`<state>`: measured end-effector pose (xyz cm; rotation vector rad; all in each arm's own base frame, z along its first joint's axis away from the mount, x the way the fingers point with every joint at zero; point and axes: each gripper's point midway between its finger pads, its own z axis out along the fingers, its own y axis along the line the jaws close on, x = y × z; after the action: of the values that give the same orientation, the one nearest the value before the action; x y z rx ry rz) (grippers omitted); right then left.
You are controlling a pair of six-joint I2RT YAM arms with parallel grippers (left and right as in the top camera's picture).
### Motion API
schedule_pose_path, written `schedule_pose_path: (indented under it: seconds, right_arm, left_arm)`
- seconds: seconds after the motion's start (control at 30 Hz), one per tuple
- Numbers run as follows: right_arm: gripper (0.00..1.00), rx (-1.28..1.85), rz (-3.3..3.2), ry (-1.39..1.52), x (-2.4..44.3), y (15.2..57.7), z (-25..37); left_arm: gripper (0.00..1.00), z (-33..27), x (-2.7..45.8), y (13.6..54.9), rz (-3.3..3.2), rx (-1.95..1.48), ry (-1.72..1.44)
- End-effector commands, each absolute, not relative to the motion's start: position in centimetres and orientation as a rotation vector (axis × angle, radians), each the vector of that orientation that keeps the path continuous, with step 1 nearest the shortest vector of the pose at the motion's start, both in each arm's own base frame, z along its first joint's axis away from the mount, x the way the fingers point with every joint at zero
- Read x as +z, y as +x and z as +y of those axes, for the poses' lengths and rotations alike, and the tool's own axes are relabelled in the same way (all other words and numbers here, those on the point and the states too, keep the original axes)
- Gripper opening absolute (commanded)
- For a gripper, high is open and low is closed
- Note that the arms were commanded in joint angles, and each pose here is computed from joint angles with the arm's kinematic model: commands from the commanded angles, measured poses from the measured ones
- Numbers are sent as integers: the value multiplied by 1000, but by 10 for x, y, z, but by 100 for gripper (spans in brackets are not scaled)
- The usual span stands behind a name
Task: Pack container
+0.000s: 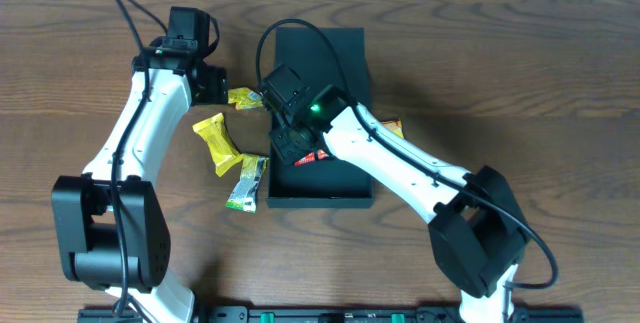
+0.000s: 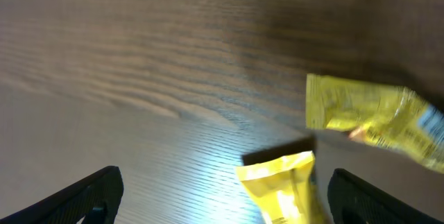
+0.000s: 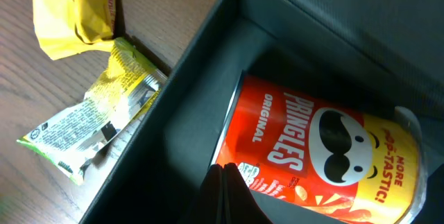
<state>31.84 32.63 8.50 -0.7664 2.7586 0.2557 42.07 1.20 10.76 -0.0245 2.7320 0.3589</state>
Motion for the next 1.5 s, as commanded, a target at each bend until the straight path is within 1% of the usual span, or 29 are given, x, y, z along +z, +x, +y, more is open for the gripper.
schedule_pose_path:
  seconds: [0.0, 0.3, 0.53, 0.63, 0.77, 0.83, 1.0, 1.07, 1.23, 1.37, 1.47]
  right_arm:
    - [1, 261, 2760, -720, 88, 318, 326]
    - [2, 350, 2808, -695, 85, 306, 334]
    - [2, 366, 2816, -673, 60, 298, 335]
    - [2, 337, 2809, -668, 56, 299, 332]
    - [2, 218, 2776, -638, 56, 311, 321]
    - [1, 217, 2775, -621, 56, 313, 320]
    - [2, 519, 2817, -668, 62, 296, 348]
    - [2, 547, 2825, -668, 63, 295, 348]
    - [1, 622, 2797, -638, 68, 301, 356]
    - [2, 540, 2720, -613, 68, 319, 359]
    - [2, 493, 2711, -605, 62, 324, 358]
  left_arm:
    - [95, 13, 112, 427, 2725, 432, 272]
    - [95, 12, 112, 428, 2719, 443, 381]
    - [96, 12, 113, 430, 2708, 443, 376]
    - [95, 11, 113, 430, 2709, 443, 376]
    - [95, 11, 113, 430, 2709, 442, 376]
    - [95, 11, 113, 430, 2709, 442, 375]
    - [95, 11, 113, 430, 2709, 441, 371]
    - [95, 11, 113, 430, 2709, 441, 371]
    - [95, 11, 113, 430, 2709, 440, 366]
    - [95, 11, 113, 430, 2709, 440, 366]
    - [95, 11, 113, 430, 2709, 441, 366]
